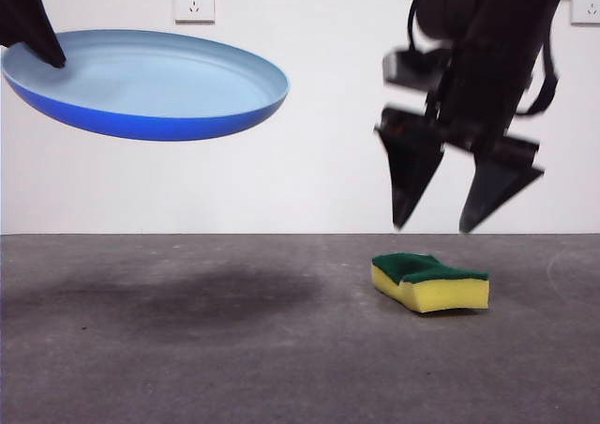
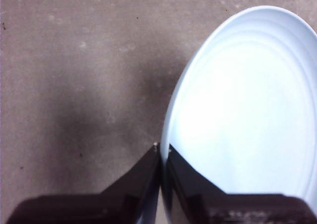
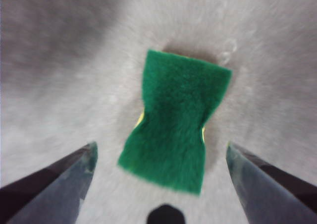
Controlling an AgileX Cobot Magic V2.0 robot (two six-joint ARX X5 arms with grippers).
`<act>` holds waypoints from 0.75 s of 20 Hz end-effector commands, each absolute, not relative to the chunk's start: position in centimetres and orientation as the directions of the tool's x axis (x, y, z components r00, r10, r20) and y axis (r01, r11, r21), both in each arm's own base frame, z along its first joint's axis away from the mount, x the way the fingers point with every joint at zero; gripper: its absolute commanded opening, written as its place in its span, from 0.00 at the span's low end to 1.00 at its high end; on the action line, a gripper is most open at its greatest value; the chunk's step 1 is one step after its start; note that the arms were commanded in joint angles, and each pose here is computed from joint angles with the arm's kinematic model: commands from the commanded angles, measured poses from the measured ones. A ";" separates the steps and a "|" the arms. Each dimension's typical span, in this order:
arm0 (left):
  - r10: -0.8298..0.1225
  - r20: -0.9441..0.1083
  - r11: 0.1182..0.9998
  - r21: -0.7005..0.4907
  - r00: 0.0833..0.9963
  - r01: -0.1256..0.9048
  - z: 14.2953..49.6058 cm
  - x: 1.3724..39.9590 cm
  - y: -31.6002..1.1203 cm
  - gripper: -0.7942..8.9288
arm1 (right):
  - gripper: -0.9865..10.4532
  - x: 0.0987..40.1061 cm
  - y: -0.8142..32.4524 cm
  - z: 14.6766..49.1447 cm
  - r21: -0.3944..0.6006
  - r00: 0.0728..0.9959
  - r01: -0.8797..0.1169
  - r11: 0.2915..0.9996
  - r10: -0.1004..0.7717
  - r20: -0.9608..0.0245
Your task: Pick up the plate,pick up the cloth,clean the plate with the cloth
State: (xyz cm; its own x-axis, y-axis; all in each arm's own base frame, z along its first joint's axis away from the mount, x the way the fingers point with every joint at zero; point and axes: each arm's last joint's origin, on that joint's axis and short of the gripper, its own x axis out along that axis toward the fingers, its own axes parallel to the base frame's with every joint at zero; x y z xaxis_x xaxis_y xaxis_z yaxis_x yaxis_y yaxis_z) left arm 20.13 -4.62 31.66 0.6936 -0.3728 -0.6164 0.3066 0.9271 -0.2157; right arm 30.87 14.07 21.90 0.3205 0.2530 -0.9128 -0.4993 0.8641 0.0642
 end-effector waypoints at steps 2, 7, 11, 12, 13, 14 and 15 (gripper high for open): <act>-0.373 -0.646 0.926 -0.214 0.666 0.311 31.1 19.8 -4.7 0.08 | 0.47 32.0 14.6 19.5 0.062 0.294 -0.506 0.860 0.239 -0.926; -0.372 -0.651 0.926 -0.215 0.662 0.310 31.1 19.8 -4.7 0.08 | 0.44 32.8 15.0 17.0 0.067 0.251 -0.503 0.862 0.219 -0.943; -0.372 -0.651 0.926 -0.215 0.662 0.310 31.1 19.8 -4.7 0.08 | 0.27 33.0 15.1 16.4 0.068 0.250 -0.500 0.863 0.219 -0.943; -0.372 -0.651 0.926 -0.214 0.662 0.310 31.1 19.8 -4.7 0.07 | 0.21 33.0 15.1 16.4 0.067 0.253 -0.500 0.863 0.220 -0.942; -0.371 -0.651 0.927 -0.214 0.662 0.309 31.1 19.8 -4.7 0.07 | 0.16 33.0 15.1 16.4 0.067 0.253 -0.500 0.863 0.220 -0.942; -0.369 -0.651 0.927 -0.212 0.663 0.308 31.1 19.8 -4.6 0.07 | 0.07 33.0 15.1 16.4 0.067 0.252 -0.500 0.863 0.219 -0.943; -0.363 -0.652 0.930 -0.208 0.665 0.303 31.1 19.8 -4.6 0.08 | 0.07 33.0 15.1 16.5 0.068 0.252 -0.500 0.863 0.220 -0.942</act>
